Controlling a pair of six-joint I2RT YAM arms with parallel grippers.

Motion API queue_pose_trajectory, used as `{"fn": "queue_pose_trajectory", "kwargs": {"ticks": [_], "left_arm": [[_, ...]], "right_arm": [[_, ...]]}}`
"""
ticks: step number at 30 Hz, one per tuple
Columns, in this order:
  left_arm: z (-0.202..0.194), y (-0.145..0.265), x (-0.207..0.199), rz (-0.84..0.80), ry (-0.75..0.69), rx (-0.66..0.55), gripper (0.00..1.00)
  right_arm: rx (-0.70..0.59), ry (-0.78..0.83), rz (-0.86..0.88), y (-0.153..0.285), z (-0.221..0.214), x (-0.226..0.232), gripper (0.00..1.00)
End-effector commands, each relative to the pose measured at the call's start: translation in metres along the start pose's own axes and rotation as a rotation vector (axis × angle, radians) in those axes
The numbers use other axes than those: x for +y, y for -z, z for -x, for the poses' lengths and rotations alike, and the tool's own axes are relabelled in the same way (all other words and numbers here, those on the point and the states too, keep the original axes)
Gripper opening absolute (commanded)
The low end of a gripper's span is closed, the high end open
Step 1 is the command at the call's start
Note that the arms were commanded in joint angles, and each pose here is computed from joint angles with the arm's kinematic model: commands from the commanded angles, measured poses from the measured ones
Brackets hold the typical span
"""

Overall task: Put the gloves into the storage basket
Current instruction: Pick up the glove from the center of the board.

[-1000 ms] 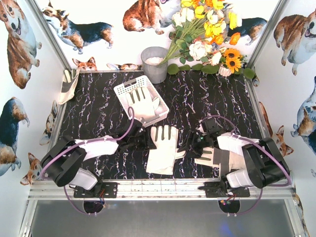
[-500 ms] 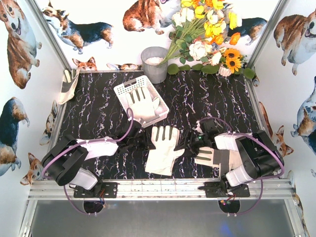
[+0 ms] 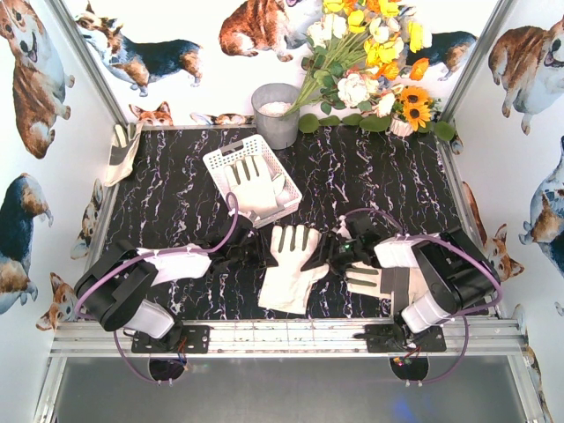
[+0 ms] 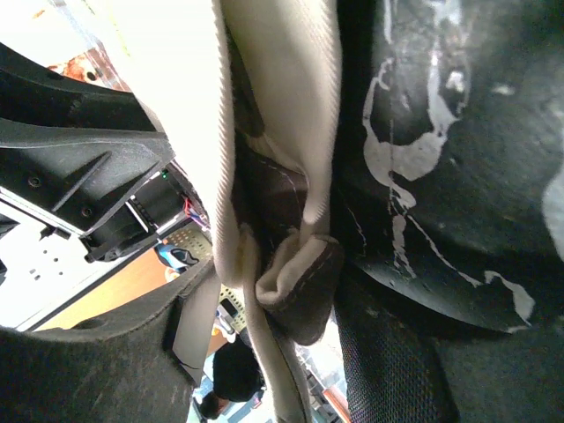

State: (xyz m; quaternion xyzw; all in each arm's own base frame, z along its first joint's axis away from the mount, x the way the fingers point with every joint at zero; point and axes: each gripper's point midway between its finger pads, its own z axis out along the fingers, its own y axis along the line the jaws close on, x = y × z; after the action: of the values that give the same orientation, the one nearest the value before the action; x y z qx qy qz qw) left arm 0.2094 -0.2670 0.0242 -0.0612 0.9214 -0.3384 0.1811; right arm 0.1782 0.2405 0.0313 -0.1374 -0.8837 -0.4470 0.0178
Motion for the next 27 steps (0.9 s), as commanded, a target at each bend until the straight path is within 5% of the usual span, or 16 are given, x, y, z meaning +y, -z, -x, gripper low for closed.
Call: {"fn": "queue_pose_trajectory", "kwargs": {"ticks": [1, 13, 27], "left_arm": [[-0.009, -0.001, 0.012, 0.030, 0.008, 0.026, 0.29], [-0.002, 0.007, -0.005, -0.046, -0.001, -0.010, 0.17], [0.004, 0.017, -0.042, -0.206, -0.039, -0.029, 0.00]], "right_arm": [[-0.066, 0.004, -0.090, -0.010, 0.012, -0.020, 0.55], [-0.069, 0.021, -0.096, -0.011, 0.015, -0.015, 0.00], [-0.110, 0.166, -0.145, 0.025, 0.007, 0.004, 0.00]]}}
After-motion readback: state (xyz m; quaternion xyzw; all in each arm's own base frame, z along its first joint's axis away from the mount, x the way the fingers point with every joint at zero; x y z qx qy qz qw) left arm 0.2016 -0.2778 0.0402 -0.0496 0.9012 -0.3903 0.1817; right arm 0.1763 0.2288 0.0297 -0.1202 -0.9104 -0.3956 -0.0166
